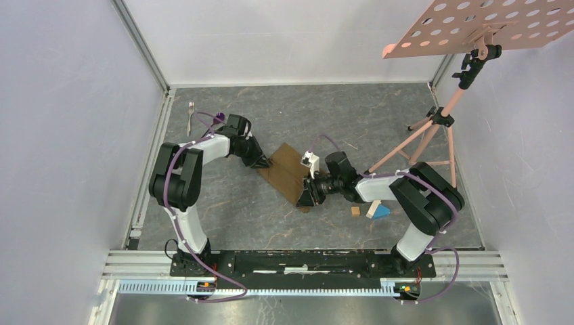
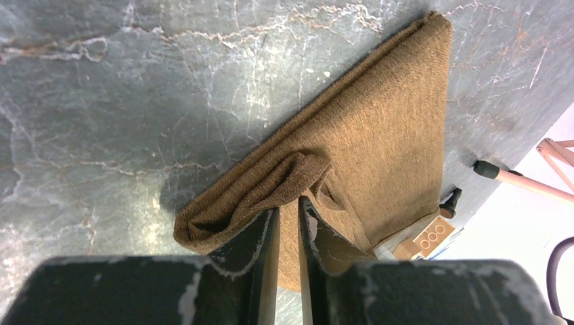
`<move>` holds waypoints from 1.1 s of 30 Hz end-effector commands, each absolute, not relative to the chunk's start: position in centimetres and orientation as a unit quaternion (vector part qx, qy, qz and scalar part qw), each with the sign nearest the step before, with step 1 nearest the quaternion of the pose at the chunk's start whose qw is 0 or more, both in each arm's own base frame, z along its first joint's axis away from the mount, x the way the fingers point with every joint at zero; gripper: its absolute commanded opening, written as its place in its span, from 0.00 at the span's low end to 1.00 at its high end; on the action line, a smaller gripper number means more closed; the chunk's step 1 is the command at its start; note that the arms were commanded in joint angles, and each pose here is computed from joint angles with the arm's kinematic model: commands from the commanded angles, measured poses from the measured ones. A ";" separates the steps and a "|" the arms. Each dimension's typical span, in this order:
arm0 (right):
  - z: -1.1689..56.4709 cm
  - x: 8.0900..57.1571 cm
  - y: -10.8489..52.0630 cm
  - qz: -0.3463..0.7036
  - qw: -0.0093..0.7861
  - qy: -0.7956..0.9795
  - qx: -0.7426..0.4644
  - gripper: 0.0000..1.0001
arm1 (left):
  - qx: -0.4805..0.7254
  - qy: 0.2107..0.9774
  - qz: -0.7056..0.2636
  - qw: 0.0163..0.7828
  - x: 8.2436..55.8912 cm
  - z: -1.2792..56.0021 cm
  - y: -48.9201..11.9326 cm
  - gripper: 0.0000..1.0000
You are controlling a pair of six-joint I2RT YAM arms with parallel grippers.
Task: Fold the napkin into a case and place the utensils inside
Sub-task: Smooth out the 2/3-rectangle-folded napkin at the center of the board.
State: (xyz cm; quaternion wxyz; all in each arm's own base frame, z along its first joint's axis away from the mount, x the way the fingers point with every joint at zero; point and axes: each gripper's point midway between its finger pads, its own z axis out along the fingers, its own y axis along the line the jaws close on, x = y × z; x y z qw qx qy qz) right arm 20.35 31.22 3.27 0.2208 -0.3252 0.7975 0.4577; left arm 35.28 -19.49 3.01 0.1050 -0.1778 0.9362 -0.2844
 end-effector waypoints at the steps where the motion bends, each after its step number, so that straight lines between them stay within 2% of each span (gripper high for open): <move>1: 2.6 21.2 30.9 0.441 0.235 0.805 -0.320 0.29 | -0.184 0.928 -0.301 0.122 37.2 3.1 -20.3 0.22; 5: 1.0 21.3 29.7 0.406 0.230 0.825 -0.320 0.28 | -0.188 0.925 -0.307 0.125 37.8 2.9 -20.6 0.24; 9: 2.5 21.6 29.8 0.406 0.241 0.819 -0.327 0.27 | -0.180 0.914 -0.338 0.131 38.6 3.7 -21.6 0.23; 14: 4.0 21.6 30.4 0.424 0.245 0.807 -0.331 0.27 | -0.190 0.913 -0.332 0.139 38.9 4.0 -21.4 0.20; 18: 4.1 21.0 30.1 0.435 0.242 0.803 -0.327 0.25 | -0.191 0.916 -0.315 0.160 39.1 4.9 -20.6 0.22; 26: 1.8 19.8 28.9 0.427 0.224 0.818 -0.313 0.21 | -0.170 0.912 -0.341 0.154 38.4 6.3 -22.0 0.26; 33: 4.8 21.1 29.9 0.437 0.254 0.801 -0.320 0.21 | -0.170 0.909 -0.349 0.150 38.6 6.1 -22.7 0.22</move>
